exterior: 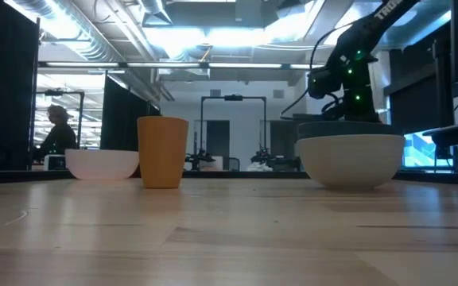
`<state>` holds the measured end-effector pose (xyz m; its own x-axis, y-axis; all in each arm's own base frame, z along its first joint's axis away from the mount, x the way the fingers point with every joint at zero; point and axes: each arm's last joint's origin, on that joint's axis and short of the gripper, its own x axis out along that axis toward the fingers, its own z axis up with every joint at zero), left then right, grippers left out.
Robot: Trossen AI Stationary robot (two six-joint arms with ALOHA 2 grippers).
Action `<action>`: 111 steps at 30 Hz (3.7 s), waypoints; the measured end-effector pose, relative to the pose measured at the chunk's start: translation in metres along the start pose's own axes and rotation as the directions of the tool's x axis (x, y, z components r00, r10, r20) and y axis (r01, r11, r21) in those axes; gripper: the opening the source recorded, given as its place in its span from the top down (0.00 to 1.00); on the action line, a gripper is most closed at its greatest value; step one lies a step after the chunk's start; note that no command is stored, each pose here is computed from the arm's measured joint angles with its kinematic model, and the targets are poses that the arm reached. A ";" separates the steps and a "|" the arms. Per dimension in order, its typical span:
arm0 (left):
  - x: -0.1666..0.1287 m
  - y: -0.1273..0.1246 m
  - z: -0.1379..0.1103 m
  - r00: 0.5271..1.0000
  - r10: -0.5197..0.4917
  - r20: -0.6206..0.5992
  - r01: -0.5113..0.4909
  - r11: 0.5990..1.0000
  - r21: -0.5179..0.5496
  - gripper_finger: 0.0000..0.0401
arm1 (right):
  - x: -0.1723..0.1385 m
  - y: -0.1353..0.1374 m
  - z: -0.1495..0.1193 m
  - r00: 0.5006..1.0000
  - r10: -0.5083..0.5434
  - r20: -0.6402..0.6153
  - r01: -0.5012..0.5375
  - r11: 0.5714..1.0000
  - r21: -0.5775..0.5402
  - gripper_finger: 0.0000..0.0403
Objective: Nest bowls inside each other
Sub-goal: Stack the pink bowl on top of the blue bowl, then stack the orange bowl on top of the pink bowl
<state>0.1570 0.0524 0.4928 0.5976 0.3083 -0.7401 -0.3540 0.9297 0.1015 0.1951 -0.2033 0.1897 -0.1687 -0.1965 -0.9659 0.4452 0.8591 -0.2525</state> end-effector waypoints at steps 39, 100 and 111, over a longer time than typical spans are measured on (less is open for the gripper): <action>0.000 0.000 0.000 1.000 0.003 -0.005 -0.002 0.994 0.107 0.67 | -0.137 0.190 -0.046 0.922 0.302 0.244 -0.185 0.894 -0.408 1.00; -0.009 0.001 -0.005 1.000 0.004 0.017 -0.006 0.989 0.149 0.67 | -0.182 0.244 -0.113 0.893 0.370 0.254 -0.254 0.883 -0.394 0.55; -0.006 0.000 -0.004 1.000 0.002 0.010 -0.003 0.993 0.122 0.67 | -0.177 0.281 -0.202 0.875 0.454 0.166 -0.349 0.831 -0.434 0.55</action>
<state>0.1507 0.0503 0.4948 0.6040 0.3124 -0.7332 -0.2660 0.9462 0.1840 0.1719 0.1681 0.3018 0.2006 0.1398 -0.9697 0.0473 0.9872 0.1521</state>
